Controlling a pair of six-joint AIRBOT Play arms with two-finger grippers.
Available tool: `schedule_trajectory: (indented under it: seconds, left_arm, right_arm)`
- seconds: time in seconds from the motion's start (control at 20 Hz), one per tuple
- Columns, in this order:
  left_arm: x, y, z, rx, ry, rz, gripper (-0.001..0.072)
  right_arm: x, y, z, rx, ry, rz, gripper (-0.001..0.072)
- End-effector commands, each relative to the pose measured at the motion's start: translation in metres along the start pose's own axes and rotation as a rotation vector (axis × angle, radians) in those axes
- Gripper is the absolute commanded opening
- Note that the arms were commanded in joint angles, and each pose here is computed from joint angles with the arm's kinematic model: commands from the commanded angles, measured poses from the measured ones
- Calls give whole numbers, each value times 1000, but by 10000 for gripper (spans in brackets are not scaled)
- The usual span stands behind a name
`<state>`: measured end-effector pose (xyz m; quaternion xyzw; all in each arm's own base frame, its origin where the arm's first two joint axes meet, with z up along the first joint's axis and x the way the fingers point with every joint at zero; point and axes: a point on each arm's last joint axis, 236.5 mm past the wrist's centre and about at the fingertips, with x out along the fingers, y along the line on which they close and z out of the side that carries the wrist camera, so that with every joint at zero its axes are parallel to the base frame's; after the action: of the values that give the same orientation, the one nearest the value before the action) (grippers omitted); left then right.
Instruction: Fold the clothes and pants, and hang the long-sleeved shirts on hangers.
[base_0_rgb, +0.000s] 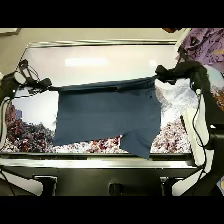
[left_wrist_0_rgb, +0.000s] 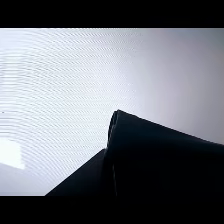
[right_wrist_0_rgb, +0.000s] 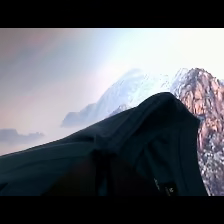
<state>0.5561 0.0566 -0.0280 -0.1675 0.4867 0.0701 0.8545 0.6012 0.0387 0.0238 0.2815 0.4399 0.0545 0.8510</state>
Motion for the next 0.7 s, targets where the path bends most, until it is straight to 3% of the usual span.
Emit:
schedule_trajectory:
  seconds: [0.0,0.65]
  left_arm:
    - [23,-5,11,-6,-22,-6,11]
    - [-22,4,-124,22,573,72,12]
  right_arm:
    - [23,-22,7,3,-48,-63,23]
    - [-37,-69,-78,-60,359,-339,23]
